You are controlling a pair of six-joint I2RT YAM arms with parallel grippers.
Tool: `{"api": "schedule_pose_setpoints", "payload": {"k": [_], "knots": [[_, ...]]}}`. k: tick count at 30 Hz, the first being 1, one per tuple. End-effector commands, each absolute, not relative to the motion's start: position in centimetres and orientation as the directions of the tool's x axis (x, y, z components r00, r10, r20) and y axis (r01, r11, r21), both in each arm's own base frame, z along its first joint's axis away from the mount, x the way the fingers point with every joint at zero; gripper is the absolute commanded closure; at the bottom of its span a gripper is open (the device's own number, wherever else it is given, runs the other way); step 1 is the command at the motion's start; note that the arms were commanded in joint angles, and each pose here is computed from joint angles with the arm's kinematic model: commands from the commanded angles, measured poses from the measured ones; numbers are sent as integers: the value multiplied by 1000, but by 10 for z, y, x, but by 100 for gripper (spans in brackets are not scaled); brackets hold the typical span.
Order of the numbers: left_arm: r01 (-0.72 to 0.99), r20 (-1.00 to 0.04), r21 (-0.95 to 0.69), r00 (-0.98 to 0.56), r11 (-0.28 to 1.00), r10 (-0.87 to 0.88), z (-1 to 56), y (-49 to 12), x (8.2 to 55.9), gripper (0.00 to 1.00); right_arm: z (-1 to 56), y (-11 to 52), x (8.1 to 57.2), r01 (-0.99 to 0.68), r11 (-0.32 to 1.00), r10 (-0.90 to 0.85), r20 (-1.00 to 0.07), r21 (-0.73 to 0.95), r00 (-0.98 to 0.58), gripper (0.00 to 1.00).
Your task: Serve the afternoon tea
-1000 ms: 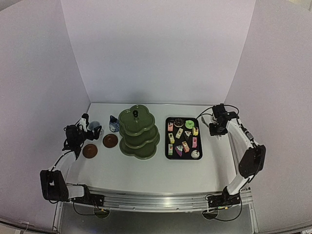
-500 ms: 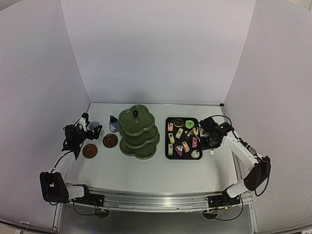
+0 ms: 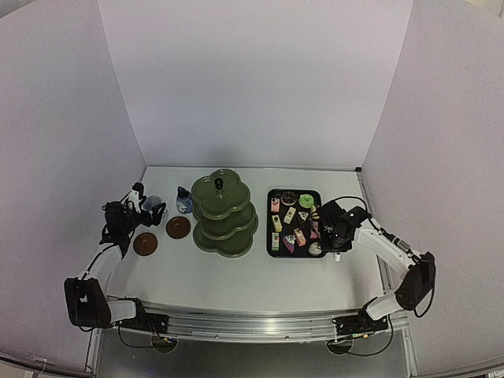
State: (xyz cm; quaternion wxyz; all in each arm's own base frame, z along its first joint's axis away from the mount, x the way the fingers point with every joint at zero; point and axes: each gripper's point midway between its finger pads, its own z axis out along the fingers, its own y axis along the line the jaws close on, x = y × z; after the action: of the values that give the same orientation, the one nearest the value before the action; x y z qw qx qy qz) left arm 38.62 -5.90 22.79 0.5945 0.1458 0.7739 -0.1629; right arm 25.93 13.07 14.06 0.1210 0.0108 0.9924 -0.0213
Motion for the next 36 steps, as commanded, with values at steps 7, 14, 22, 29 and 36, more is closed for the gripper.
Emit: {"api": "schedule_pose_setpoints", "payload": {"k": [7,14,22,29,36], "knots": [[436,-980,-41,-193,899,49,245,-61,382,0,131,141,264,43,999,41,-238,-3,-971,61],[439,-980,-34,-191,898,56,245,-62,386,0,119,141,261,39,999,34,-200,-20,-979,66],[442,-981,-33,-185,897,55,248,-62,386,0,126,144,263,20,1000,18,-216,-5,-976,90],[444,-982,-31,-182,895,56,249,-62,386,1,143,144,265,8,1000,12,-263,14,-965,100],[446,-982,-25,-178,894,61,250,-63,386,0,159,141,264,-6,1000,-2,-286,15,-958,100]]}}
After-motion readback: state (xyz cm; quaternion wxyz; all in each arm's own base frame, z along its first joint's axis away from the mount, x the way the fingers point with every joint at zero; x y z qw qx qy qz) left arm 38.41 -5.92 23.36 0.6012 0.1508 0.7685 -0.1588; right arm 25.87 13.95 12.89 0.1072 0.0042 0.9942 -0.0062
